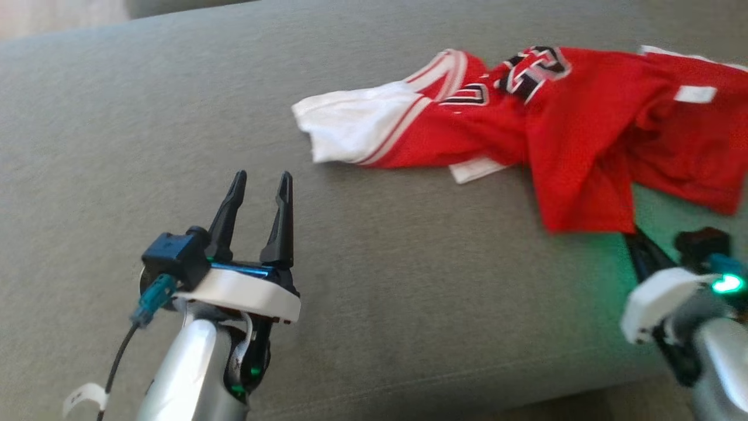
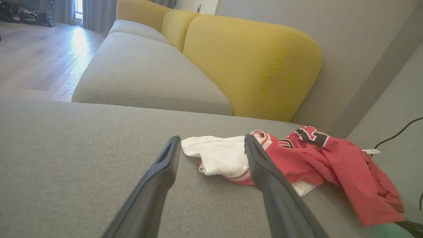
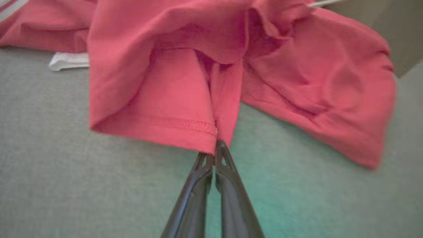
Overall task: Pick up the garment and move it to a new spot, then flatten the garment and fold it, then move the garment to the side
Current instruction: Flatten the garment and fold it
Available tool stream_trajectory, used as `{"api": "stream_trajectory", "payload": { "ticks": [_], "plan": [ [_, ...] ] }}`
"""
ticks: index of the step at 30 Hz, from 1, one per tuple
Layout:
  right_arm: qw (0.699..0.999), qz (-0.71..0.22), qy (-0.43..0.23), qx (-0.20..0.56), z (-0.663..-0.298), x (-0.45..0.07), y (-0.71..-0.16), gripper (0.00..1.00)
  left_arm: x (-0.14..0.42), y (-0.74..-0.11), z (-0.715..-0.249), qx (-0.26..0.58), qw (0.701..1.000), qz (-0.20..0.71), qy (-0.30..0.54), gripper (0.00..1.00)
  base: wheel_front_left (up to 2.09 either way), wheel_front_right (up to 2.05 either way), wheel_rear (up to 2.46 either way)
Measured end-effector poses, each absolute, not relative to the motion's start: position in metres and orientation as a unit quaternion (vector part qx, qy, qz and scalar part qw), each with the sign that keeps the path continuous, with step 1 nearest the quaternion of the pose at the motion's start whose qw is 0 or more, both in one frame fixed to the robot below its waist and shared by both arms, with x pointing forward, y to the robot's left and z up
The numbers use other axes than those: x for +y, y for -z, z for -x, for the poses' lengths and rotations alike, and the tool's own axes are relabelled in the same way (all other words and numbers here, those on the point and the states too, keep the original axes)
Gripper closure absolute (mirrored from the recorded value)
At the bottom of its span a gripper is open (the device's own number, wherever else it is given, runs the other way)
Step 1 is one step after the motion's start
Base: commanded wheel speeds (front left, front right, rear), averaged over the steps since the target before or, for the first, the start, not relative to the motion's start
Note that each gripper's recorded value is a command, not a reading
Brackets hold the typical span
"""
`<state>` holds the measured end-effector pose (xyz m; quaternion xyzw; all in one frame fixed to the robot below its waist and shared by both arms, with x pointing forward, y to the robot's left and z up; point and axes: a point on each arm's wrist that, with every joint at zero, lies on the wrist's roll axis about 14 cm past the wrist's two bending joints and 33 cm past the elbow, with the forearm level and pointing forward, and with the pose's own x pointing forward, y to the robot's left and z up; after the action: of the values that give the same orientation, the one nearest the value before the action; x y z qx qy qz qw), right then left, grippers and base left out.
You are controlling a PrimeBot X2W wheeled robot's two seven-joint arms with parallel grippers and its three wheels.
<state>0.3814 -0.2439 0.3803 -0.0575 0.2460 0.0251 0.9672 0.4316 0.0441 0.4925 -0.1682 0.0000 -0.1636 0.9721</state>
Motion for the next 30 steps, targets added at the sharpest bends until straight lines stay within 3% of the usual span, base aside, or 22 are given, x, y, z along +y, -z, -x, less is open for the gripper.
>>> {"api": "stream_trajectory", "payload": {
  "ticks": [5, 9, 17, 30],
  "plan": [
    [0.953, 0.035, 0.034, 0.3, -0.334, -0.299, -0.388, 1.0, 0.02, -0.48, -0.438, 0.014, 0.97, 0.135, 0.2, 0.0, 0.0, 0.0, 0.0],
    [0.95, 0.031, 0.074, 0.302, -0.32, -0.326, -0.405, 1.0, 0.004, -0.466, -0.453, 0.03, 0.97, 0.098, 0.22, 0.0, 0.0, 0.0, 0.0],
    [0.925, 0.018, 0.084, 0.371, -0.294, -0.326, -0.394, 1.0, -0.028, -0.449, -0.484, 0.05, 0.958, 0.07, 0.274, 0.0, 0.0, 0.0, 0.0],
    [0.92, 0.009, 0.083, 0.383, -0.297, -0.317, -0.383, 1.0, -0.049, -0.425, -0.529, 0.103, 0.951, 0.035, 0.291, 0.0, 0.0, 0.0, 0.0]
  ]
}}
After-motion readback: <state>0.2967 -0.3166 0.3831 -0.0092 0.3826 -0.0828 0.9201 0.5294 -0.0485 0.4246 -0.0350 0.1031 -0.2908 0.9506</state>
